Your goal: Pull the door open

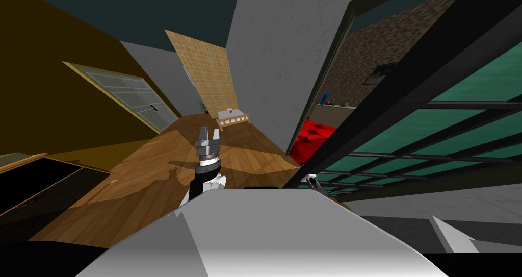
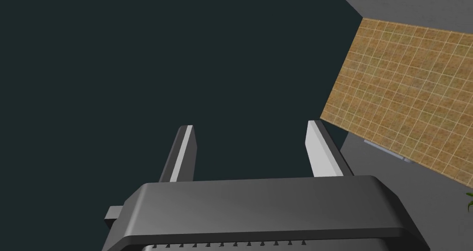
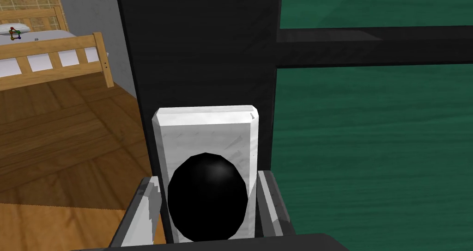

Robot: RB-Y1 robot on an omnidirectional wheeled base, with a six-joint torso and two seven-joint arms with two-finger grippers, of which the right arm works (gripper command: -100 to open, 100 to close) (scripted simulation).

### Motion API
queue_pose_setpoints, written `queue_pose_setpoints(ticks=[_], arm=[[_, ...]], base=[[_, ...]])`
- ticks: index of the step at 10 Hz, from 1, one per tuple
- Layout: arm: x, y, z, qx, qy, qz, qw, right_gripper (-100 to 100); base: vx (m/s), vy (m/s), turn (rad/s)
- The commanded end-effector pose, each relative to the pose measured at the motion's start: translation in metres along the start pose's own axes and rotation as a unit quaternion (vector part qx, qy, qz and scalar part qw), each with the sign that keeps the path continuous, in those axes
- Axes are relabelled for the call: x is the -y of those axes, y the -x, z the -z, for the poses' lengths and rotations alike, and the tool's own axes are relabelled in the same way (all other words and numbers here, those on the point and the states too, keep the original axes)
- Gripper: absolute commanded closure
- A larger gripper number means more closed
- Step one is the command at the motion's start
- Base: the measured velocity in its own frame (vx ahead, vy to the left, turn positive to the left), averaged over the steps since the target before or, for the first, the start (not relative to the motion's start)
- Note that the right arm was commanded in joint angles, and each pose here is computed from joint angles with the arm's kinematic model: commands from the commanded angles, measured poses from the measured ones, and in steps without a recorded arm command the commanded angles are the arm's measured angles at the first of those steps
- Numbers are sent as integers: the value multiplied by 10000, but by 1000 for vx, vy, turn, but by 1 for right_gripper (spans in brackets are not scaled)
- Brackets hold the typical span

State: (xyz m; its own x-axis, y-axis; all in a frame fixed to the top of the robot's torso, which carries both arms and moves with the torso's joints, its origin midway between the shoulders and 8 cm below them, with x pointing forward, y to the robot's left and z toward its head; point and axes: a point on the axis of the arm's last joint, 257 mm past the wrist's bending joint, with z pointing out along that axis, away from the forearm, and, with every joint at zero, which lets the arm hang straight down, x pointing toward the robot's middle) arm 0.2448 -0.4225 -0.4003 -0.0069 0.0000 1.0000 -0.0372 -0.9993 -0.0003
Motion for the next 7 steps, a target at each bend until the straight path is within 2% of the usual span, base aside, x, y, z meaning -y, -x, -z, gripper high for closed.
queue_pose_setpoints(ticks=[1,5,6,7], arm=[[0,1,7,3,0,0,10000,100],[0,1,7,3,0,0,10000,100],[17,25,93,34,-58,11,10000,100],[23,27,132,32,-87,15,10000,100]], base=[[-35,6,5],[-16,1,0],[-44,-19,70],[-77,-38,93]])
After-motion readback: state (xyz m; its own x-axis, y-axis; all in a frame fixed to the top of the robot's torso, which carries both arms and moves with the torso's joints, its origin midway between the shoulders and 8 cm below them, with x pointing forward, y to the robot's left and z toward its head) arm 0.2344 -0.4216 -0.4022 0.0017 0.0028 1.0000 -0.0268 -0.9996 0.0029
